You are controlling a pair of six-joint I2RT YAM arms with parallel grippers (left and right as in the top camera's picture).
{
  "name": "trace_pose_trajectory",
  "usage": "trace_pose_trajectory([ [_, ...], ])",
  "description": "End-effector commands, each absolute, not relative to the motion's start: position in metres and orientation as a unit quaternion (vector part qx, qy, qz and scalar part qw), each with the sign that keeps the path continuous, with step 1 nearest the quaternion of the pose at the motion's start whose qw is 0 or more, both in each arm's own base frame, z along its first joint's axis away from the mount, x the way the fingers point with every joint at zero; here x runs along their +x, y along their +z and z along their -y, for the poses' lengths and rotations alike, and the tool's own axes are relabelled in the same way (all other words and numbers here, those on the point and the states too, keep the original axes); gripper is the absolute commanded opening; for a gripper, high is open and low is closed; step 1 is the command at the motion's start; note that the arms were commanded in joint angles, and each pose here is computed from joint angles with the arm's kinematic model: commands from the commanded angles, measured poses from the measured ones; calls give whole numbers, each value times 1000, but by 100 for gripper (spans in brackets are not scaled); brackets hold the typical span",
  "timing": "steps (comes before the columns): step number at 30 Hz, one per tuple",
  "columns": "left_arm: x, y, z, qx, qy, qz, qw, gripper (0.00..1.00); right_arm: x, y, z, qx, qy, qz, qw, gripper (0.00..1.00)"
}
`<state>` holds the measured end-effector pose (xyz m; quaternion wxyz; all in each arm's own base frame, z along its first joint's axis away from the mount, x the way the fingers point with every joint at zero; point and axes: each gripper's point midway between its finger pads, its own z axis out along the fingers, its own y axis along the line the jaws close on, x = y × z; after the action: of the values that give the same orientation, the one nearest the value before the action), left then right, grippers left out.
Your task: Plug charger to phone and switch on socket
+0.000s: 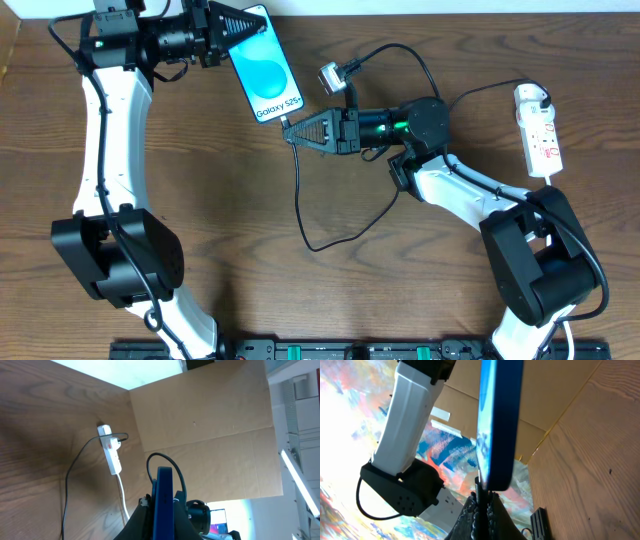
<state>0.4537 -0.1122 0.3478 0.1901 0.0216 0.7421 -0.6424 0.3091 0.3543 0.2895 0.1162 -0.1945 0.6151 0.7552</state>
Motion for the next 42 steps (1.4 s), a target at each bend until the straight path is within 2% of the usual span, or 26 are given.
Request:
trace_pose_trajectory([
  [1,446,356,115,36,-651,-734,189,7,311,290,-353,-201,753,-613,128,1],
  [14,446,356,115,24,-654,-735,177,7,312,290,-353,-201,754,-613,128,1],
  [42,441,358,125,71,-653,-728,197,8,322,295,-353,-161,762,-613,132,1],
])
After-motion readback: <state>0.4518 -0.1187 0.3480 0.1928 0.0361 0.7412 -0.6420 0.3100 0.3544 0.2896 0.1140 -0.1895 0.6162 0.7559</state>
